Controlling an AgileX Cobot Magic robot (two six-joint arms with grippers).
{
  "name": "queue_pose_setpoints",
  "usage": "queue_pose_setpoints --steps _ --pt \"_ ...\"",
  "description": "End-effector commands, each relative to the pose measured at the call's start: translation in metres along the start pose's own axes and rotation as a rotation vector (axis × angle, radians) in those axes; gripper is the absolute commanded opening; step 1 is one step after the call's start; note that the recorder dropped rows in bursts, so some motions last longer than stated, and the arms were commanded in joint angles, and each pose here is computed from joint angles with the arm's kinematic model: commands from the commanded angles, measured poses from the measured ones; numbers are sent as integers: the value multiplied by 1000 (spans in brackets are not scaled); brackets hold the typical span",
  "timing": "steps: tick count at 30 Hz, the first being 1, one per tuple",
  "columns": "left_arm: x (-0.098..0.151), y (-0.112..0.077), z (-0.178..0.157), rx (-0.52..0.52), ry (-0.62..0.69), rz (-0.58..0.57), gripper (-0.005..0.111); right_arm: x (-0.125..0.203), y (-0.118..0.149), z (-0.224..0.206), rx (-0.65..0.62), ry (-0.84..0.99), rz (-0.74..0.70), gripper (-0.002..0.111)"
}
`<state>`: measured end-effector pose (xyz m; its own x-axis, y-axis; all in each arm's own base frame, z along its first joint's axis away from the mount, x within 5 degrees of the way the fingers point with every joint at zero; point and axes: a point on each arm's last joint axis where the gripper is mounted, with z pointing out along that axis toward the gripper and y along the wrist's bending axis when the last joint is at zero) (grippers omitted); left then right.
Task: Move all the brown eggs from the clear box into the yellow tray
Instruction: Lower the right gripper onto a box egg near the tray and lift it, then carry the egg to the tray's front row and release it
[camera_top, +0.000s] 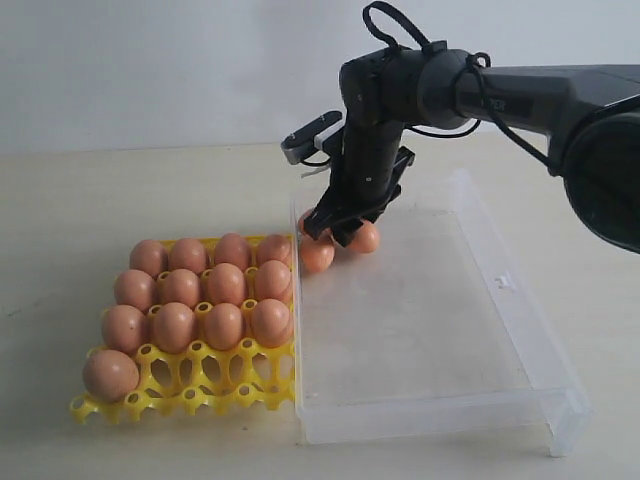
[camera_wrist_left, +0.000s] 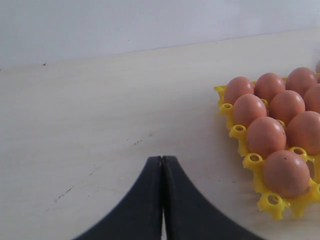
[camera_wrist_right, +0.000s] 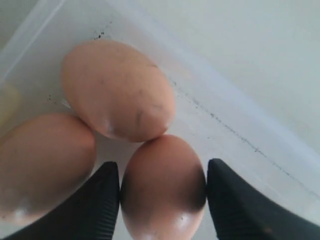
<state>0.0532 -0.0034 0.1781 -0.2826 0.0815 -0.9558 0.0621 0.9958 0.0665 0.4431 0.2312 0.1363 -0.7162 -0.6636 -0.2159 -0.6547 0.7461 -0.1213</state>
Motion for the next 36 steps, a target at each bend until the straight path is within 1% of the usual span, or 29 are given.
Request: queue_pose_setpoints --steps 1,3,4,7,10,12,15,17,21,24,27,28,30,33,35,36 --pt "-3 0 -1 1 -19 -6 0 0 0 5 3 19 -18 29" --pt "-3 0 -1 1 -19 -6 0 0 -1 2 11 13 -21 7" --pt "-3 0 -1 1 -19 -6 0 -2 -2 -5 22 1 -25 0" --pt "-3 0 -1 1 -19 -8 0 -5 -6 -31 44 -53 -5 0" --pt "-3 0 -1 1 -19 -8 0 -3 -7 -62 60 -139 56 0" --pt "-3 0 -1 1 -19 -8 0 2 -5 -85 55 -227 104 0" --pt "-3 0 -1 1 -19 -6 0 16 7 -111 11 -407 153 0" --pt "-3 0 -1 1 -19 -6 0 31 22 -126 -21 -543 162 0" --pt "-3 0 -1 1 -19 -6 0 67 62 -136 -65 -717 151 0" --pt "-3 0 -1 1 -19 -8 0 90 93 -130 -73 -819 112 0" --pt "-3 0 -1 1 -19 -8 0 107 124 -119 -121 -863 96 0" --pt "-3 0 -1 1 -19 -8 0 112 134 -117 -149 -879 105 0" --pt "-3 0 -1 1 -19 -8 0 120 155 -111 -208 -913 75 0" --pt "-3 0 -1 1 -19 -6 0 127 180 -109 -340 -995 22 0" --pt "-3 0 -1 1 -19 -6 0 127 192 -108 -441 -1048 17 0" --pt "-3 0 -1 1 -19 -6 0 126 199 -105 -527 -1068 53 0"
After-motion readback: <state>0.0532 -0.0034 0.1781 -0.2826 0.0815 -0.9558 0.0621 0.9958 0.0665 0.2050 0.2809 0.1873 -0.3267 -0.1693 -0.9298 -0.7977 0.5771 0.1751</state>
